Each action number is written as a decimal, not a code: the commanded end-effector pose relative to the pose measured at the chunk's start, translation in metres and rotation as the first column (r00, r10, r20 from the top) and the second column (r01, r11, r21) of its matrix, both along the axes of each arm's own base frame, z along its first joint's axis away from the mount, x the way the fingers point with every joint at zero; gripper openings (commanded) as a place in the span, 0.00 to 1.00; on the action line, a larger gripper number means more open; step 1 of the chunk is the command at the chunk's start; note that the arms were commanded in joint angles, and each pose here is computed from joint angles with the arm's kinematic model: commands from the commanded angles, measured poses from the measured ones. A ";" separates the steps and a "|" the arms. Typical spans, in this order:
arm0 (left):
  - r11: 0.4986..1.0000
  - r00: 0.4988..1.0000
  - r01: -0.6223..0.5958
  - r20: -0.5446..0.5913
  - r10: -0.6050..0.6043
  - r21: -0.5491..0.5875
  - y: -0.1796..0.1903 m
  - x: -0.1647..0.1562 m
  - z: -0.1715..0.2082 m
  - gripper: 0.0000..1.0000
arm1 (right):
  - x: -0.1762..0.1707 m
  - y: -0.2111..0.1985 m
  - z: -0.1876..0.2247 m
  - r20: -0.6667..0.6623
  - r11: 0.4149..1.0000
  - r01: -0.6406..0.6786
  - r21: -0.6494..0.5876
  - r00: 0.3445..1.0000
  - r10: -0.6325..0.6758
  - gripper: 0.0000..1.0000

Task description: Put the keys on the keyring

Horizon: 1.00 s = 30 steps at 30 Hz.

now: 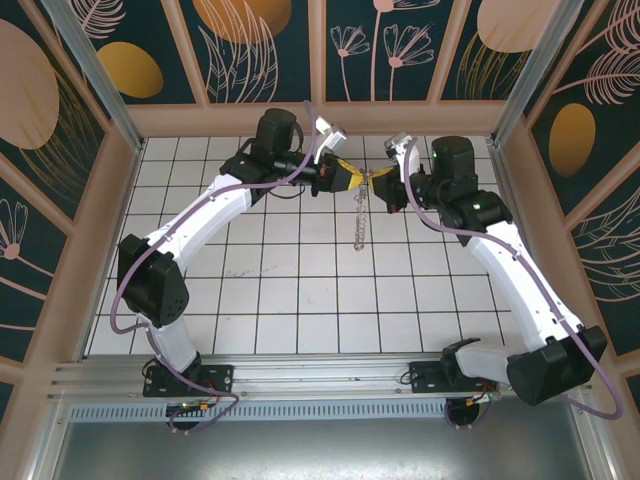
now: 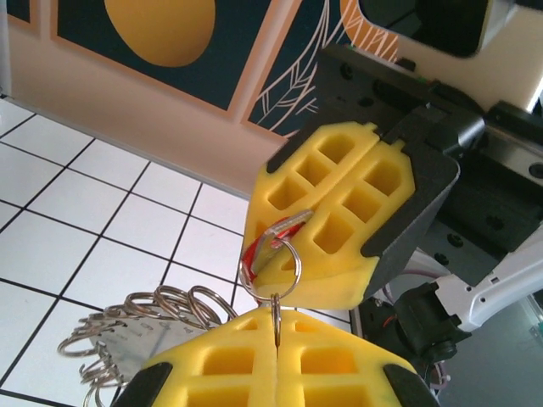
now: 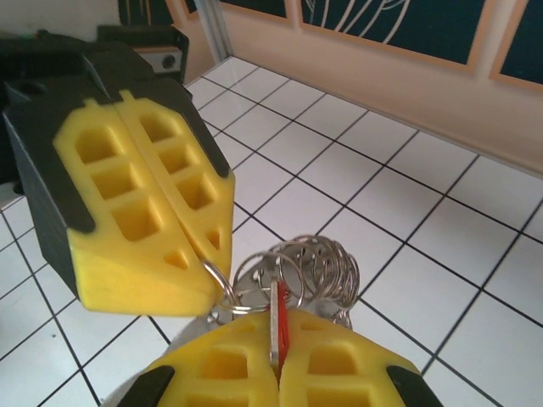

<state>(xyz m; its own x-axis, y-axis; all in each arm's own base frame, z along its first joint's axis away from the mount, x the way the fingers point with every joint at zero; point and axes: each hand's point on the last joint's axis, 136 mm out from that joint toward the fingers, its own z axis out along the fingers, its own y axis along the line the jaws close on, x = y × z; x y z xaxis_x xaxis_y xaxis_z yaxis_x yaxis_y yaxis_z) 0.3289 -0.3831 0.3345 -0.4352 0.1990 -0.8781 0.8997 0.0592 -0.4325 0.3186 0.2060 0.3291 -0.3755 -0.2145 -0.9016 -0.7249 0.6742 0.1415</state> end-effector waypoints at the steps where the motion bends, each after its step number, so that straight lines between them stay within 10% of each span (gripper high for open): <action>1: 0.999 1.000 -0.022 0.005 0.022 -0.029 0.002 -0.002 0.013 0.00 | 0.005 -0.019 0.016 0.065 0.994 0.107 0.036 0.992 -0.109 0.00; 30: 0.999 1.000 0.009 -0.022 -0.011 -0.049 -0.001 -0.005 0.014 0.00 | 0.020 0.004 0.044 0.077 0.997 0.007 0.079 0.997 -0.013 0.00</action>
<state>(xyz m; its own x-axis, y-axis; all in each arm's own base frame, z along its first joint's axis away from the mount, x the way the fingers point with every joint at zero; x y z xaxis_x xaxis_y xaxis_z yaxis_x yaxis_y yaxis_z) 0.3332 -0.3870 0.3397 -0.4561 0.1602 -0.8754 0.8898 0.0667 -0.4514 0.3278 0.2109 0.3424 -0.3869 -0.1506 -0.9097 -0.7173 0.6691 0.1943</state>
